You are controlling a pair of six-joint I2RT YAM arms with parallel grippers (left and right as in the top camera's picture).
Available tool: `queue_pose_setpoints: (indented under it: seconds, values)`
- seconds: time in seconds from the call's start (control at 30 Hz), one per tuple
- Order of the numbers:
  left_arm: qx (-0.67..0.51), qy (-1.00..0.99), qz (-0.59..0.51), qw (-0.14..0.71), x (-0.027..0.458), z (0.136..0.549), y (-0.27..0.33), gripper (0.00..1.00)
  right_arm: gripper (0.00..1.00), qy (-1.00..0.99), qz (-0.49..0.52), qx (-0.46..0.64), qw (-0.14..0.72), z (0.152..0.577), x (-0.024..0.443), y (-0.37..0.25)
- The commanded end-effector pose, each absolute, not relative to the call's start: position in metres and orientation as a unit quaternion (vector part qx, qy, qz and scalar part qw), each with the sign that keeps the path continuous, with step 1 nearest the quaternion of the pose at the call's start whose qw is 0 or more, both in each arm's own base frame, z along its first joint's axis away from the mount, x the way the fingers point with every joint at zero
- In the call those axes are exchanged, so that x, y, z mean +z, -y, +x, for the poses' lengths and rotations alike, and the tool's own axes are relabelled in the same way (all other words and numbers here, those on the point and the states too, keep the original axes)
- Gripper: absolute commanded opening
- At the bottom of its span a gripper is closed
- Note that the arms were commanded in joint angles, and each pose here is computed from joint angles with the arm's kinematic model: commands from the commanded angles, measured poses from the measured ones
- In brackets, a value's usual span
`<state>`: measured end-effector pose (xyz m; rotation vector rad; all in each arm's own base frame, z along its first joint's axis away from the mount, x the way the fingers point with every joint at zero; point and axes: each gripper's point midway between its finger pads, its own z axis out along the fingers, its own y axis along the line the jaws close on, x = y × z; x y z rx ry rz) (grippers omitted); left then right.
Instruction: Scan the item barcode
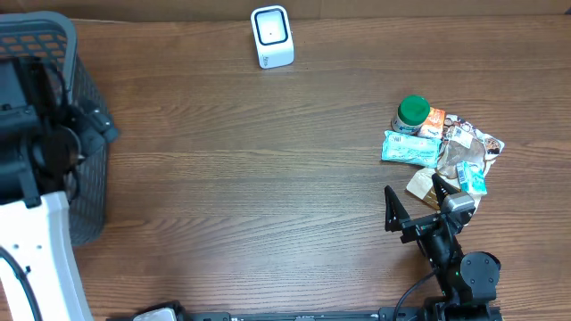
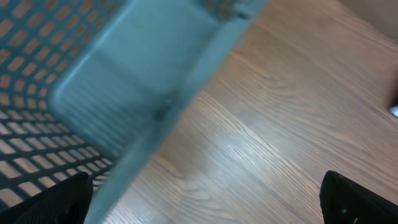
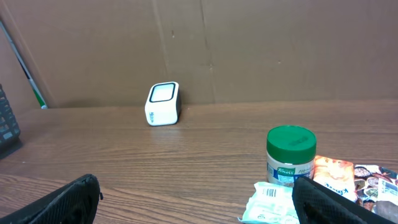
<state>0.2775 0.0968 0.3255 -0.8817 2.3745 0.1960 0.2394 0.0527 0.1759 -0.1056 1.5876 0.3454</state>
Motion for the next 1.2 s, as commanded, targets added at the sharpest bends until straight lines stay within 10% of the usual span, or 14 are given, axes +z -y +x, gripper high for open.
queue_pose_setpoints:
  seconds: [0.0, 0.93, 1.17]
  values:
    - [0.056, -0.889, -0.297, 0.345, 0.351, 0.262, -0.072, 1.00, 1.00, -0.707, -0.048, 0.157, 0.688, 0.239, 0.175, -0.053]
    - [-0.121, -0.729, -0.206, 0.641, 0.266, 0.246, -0.014, 0.99, 1.00, -0.707, -0.048, 0.157, 0.688, 0.239, 0.175, -0.053]
    - [-0.021, -0.689, -0.003, 0.725, 0.257, 0.248, 0.006, 1.00, 1.00, -0.707, -0.048, 0.157, 0.688, 0.239, 0.175, -0.053]
